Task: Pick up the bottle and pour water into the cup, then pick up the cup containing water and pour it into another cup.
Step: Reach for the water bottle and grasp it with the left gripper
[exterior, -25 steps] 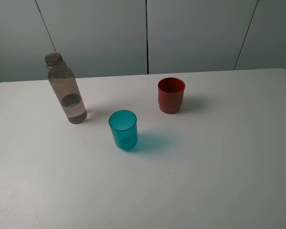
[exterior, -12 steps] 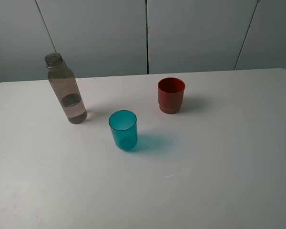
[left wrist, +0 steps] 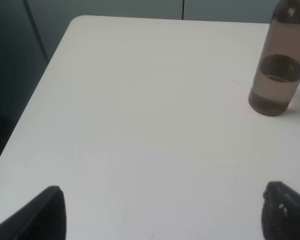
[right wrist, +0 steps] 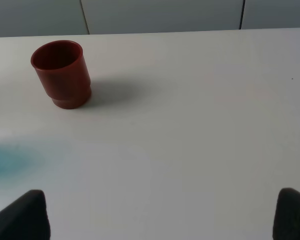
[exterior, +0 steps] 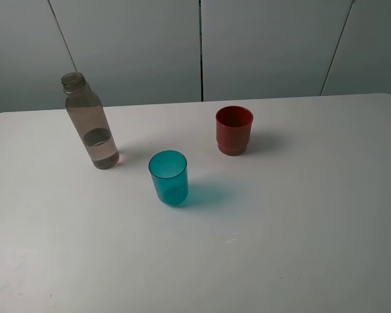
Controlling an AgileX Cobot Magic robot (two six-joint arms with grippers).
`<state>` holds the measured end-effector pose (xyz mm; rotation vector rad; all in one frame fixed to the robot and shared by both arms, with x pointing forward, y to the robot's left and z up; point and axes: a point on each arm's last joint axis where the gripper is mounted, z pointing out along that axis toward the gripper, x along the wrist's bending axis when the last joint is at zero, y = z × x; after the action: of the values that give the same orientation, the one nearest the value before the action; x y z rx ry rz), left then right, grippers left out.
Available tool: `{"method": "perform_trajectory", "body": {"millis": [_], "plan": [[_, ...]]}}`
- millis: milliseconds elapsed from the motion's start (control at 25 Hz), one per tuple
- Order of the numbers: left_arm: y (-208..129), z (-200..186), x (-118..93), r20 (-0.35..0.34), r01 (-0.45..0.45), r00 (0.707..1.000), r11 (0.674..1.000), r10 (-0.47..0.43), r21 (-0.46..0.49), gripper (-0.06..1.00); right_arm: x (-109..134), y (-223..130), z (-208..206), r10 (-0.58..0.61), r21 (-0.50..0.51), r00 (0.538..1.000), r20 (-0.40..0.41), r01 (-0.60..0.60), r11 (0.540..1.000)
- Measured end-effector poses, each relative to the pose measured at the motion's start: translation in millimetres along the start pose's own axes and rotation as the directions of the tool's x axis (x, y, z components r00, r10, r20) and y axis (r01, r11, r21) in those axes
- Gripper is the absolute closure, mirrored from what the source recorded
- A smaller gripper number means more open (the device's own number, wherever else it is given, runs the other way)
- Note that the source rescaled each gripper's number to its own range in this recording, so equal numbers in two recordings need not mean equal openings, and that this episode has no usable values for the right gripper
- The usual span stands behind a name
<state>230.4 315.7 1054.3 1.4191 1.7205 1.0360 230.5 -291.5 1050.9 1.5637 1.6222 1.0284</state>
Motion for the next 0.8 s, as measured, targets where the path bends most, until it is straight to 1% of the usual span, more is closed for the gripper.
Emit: {"method": "perform_trajectory", "body": {"millis": [120,160,240,320,360,440,480,520,640,720,800], "plan": [[0,0,-2,0.019,0.001,1.0,1.0,-0.001,-0.002,-0.06,0,0,0,0.0,0.0,1.0,0.0,0.0,1.0],[2,-1,-2,0.029,-0.005,1.0,1.0,0.006,-0.019,-0.06,0,0,0,0.0,0.0,1.0,0.0,0.0,1.0],[12,-4,-3,0.063,-0.023,0.998,0.994,0.03,-0.108,-0.06,0,0,0,0.002,0.0,1.0,0.0,-0.002,1.0],[26,-6,-6,0.093,-0.026,0.994,0.968,0.051,-0.25,-0.06,0,0,0,0.002,0.0,1.0,0.0,-0.002,1.0],[34,-6,-8,0.108,-0.019,0.993,0.952,0.055,-0.305,-0.06,0,0,0,0.002,0.0,1.0,0.0,-0.002,1.0],[51,5,-15,0.139,-0.017,0.988,0.941,0.068,-0.337,-0.06,0,0,0,0.002,0.0,1.0,0.0,-0.002,1.0],[59,11,-19,0.164,-0.016,0.984,0.94,0.076,-0.34,-0.06,0,0,0,0.002,0.0,1.0,0.0,-0.002,1.0],[65,21,-24,0.19,-0.026,0.978,0.946,0.092,-0.322,-0.06,0,0,0,0.002,0.0,1.0,0.0,-0.002,1.0],[79,51,-40,0.255,-0.082,0.955,0.96,0.153,-0.269,-0.06,0,0,0,0.002,0.0,1.0,0.0,-0.002,1.0],[83,75,-50,0.288,-0.129,0.94,0.97,0.185,-0.205,-0.06,0,0,0,0.002,0.0,1.0,0.0,-0.002,1.0],[83,95,-61,0.321,-0.15,0.928,0.979,0.188,-0.14,-0.06,0,0,0,0.001,0.0,1.0,0.0,-0.001,1.0]]}}
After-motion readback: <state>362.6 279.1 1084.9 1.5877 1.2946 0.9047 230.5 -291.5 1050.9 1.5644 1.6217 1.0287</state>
